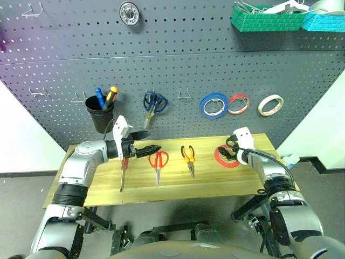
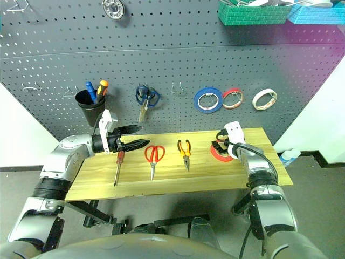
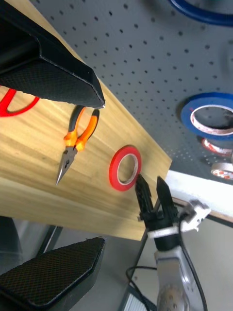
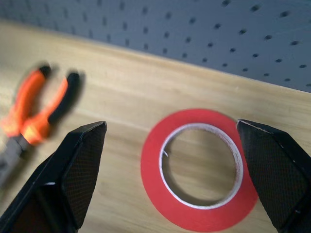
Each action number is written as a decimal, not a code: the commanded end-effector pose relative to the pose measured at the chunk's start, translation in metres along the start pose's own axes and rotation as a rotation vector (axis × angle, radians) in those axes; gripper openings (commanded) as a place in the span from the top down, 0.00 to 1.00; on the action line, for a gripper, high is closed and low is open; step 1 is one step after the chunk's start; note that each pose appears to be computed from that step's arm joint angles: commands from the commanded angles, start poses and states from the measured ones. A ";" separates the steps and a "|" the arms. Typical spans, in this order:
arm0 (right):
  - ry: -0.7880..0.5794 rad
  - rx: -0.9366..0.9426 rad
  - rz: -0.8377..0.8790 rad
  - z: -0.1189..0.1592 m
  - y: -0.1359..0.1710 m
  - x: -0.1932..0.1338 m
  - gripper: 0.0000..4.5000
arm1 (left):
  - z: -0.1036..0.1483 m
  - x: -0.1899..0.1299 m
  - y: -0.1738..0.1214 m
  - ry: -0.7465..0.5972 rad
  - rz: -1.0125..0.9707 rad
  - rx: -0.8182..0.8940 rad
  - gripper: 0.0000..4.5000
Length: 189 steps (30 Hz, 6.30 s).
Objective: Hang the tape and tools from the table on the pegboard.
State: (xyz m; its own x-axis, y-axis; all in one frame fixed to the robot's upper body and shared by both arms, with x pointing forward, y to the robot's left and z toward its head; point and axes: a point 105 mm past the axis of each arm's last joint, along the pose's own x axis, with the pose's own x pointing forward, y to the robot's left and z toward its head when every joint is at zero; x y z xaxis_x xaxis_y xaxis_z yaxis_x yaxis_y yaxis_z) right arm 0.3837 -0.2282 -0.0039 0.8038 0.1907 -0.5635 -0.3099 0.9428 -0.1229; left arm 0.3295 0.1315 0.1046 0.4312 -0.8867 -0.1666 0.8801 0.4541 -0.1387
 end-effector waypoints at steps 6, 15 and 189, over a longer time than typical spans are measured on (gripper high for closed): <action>-0.036 -0.151 0.037 0.027 0.000 0.002 0.00 | 0.019 0.001 -0.009 0.000 -0.022 0.057 0.01; -0.012 -0.055 0.109 0.022 0.011 0.006 0.00 | 0.023 -0.002 -0.013 0.004 -0.022 0.053 0.01; -0.726 0.304 0.251 0.111 -0.036 -0.064 0.01 | 0.052 -0.011 -0.042 -0.086 -0.120 0.132 0.00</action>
State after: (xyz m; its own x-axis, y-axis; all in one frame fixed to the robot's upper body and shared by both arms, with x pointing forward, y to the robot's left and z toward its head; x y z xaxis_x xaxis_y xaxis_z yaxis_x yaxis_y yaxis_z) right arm 0.4026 -0.2463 0.1190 0.9021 0.4188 0.1041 -0.4314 0.8682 0.2451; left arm 0.2979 0.1156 0.1521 0.3260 -0.9405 -0.0959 0.9408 0.3327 -0.0652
